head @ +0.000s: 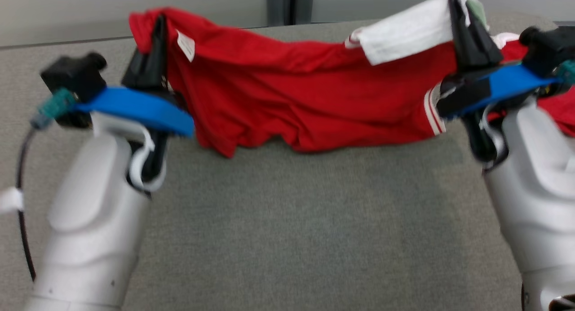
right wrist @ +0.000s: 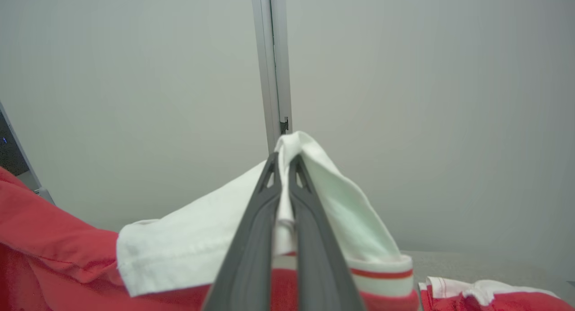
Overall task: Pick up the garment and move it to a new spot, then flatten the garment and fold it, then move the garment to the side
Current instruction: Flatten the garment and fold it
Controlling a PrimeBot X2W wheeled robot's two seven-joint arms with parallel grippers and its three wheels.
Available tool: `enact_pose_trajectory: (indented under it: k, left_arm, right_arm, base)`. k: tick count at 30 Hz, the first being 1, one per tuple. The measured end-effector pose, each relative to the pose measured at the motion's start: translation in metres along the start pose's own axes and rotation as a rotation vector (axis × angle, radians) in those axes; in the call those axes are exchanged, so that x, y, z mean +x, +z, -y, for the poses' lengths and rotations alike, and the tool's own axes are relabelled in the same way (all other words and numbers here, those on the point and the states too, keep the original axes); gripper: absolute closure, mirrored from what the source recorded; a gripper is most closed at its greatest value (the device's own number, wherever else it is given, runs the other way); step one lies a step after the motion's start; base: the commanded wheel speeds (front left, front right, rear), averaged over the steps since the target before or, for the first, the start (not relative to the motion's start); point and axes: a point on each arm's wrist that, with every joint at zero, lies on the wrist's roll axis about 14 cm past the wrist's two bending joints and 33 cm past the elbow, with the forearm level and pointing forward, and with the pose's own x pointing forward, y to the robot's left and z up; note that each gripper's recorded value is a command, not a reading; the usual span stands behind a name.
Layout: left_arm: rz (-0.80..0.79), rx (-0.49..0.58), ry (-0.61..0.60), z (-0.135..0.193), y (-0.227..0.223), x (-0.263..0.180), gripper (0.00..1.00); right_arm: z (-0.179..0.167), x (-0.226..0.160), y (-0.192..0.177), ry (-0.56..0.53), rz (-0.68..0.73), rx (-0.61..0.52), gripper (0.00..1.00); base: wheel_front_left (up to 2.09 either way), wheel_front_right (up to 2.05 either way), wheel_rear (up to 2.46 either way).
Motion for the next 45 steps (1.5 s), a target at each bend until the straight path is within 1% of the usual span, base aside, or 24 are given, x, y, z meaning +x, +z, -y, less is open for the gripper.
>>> enact_pose_trajectory:
  k: [4,7,9,12,15,19,20,22,24,26,28,32,35,37,39,42,45]
  left_arm:
    - [0.068,-0.01,-0.023,-0.01,0.041,0.065,1.0]
    - [0.114,0.0,-0.043,-0.011,0.066,0.107,1.0]
    - [0.143,0.012,-0.054,-0.011,0.082,0.129,1.0]
    - [0.197,0.026,-0.067,-0.01,0.107,0.152,1.0]
    - [0.263,0.048,-0.084,-0.004,0.139,0.169,1.0]
    - [0.349,0.055,-0.121,0.014,0.179,0.177,1.0]
    - [0.358,0.062,-0.129,0.018,0.185,0.177,1.0]
    - [0.373,0.059,-0.136,0.022,0.191,0.177,1.0]
    - [0.374,0.051,-0.128,0.019,0.189,0.177,1.0]
    - [0.342,0.054,-0.115,0.011,0.175,0.177,1.0]
    - [0.289,0.049,-0.096,0.0,0.149,0.175,1.0]
    - [0.171,0.033,-0.045,-0.026,0.085,0.16,1.0]
    - [0.092,0.01,-0.028,-0.034,0.043,0.141,1.0]
    - [0.036,-0.001,-0.013,-0.041,0.015,0.126,1.0]
    - [-0.001,-0.033,0.0,-0.044,-0.007,0.108,1.0]
    - [-0.02,-0.077,0.026,-0.047,-0.024,0.08,1.0]
    - [-0.033,-0.111,0.063,-0.05,-0.037,0.049,1.0]
  right_arm:
    - [0.017,0.055,0.029,-0.016,0.057,0.019,1.0]
    - [0.024,0.095,0.053,-0.021,0.112,0.032,1.0]
    - [0.024,0.118,0.071,-0.015,0.159,0.035,1.0]
    - [0.015,0.145,0.099,0.015,0.236,0.026,1.0]
    - [0.007,0.164,0.129,0.037,0.304,0.008,1.0]
    - [-0.002,0.172,0.177,0.056,0.406,-0.015,1.0]
    - [-0.009,0.172,0.185,0.072,0.421,-0.037,1.0]
    - [-0.019,0.174,0.189,0.095,0.424,-0.056,1.0]
    - [-0.026,0.175,0.181,0.112,0.403,-0.069,1.0]
    - [-0.029,0.176,0.165,0.122,0.37,-0.05,1.0]
    - [-0.029,0.174,0.134,0.125,0.308,-0.029,1.0]
    - [-0.018,0.16,0.071,0.104,0.183,0.014,1.0]
    - [-0.016,0.141,0.037,0.101,0.127,0.05,1.0]
    - [-0.016,0.124,0.012,0.094,0.081,0.077,1.0]
    - [-0.014,0.105,-0.008,0.086,0.041,0.101,1.0]
    - [-0.017,0.075,-0.032,0.081,-0.009,0.129,1.0]
    - [-0.019,0.046,-0.045,0.081,-0.039,0.154,1.0]
  base:
    - [0.0,0.0,0.0]
    - [0.0,0.0,0.0]
    - [0.0,0.0,0.0]
    - [0.0,0.0,0.0]
    - [0.0,0.0,0.0]
    - [0.0,0.0,0.0]
    - [0.0,0.0,0.0]
    - [0.0,0.0,0.0]
    - [0.0,0.0,0.0]
    - [0.0,0.0,0.0]
    - [0.0,0.0,0.0]
    - [0.0,0.0,0.0]
    - [0.0,0.0,0.0]
    - [0.0,0.0,0.0]
    - [0.0,0.0,0.0]
    - [0.0,0.0,0.0]
    - [0.0,0.0,0.0]
